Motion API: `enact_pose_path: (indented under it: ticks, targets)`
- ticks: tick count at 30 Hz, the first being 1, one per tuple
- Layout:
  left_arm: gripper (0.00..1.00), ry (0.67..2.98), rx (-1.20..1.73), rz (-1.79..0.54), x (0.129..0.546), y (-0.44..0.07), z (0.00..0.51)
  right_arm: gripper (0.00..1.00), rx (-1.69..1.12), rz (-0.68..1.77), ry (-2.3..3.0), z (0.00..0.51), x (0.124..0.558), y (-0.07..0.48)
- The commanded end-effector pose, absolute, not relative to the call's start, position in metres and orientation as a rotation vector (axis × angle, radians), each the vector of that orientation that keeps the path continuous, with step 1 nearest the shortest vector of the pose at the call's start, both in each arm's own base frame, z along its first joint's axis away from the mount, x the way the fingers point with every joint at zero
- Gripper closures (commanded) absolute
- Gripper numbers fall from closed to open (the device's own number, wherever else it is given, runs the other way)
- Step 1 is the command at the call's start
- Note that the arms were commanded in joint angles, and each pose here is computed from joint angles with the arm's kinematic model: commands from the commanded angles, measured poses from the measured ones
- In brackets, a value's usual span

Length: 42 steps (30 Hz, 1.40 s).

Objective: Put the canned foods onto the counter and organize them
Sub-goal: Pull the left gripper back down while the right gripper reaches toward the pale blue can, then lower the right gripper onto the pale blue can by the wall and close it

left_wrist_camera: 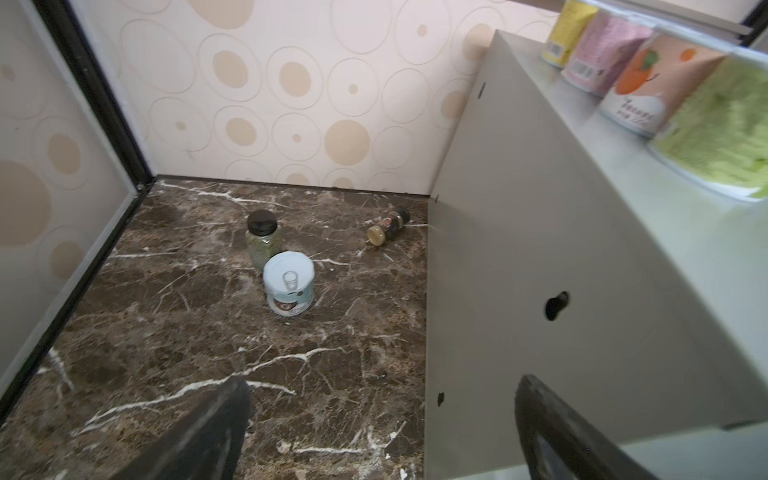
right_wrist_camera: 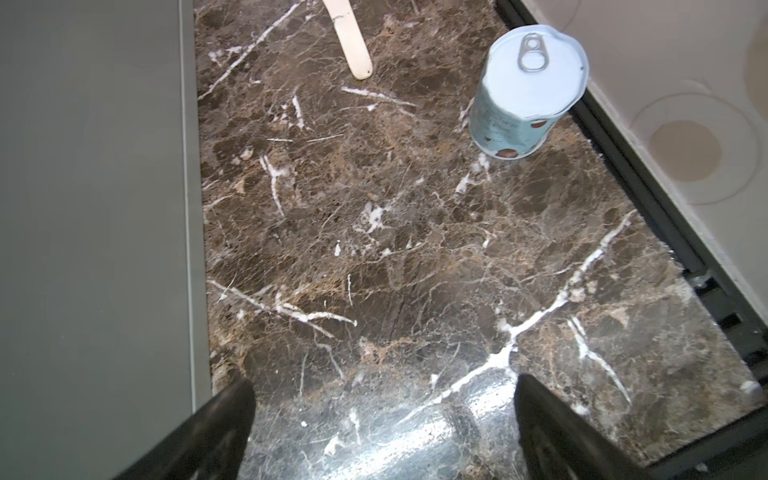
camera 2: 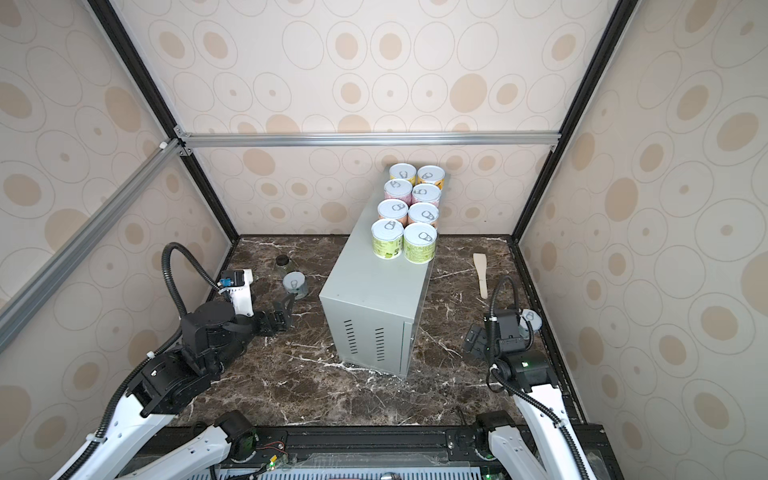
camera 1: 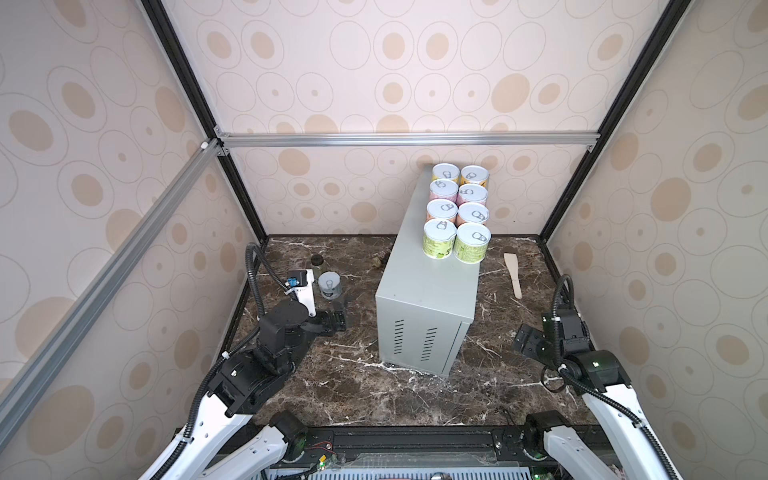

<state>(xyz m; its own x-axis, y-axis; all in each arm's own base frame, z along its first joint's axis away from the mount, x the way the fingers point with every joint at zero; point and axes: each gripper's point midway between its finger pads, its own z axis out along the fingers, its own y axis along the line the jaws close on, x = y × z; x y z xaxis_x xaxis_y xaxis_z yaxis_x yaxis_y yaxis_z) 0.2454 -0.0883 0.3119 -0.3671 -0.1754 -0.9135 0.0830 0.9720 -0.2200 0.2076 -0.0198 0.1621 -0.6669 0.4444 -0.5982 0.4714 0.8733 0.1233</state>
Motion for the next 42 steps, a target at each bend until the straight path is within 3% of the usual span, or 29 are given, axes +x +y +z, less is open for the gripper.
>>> enact_pose_path:
  ticks: [1,18,42]
  targets:
    - [0.01,1.899,-0.198,-0.245,0.25,-0.068,0.307,0.01,0.719,-0.172,2.347,0.171,0.212,-0.037]
    - [0.01,2.111,-0.198,-0.369,0.297,-0.079,0.206,0.01,1.022,-0.311,2.33,0.143,0.248,-0.096]
    - [0.01,2.12,-0.126,-0.385,0.294,-0.085,0.197,0.01,1.287,-0.247,2.364,0.079,0.32,-0.168]
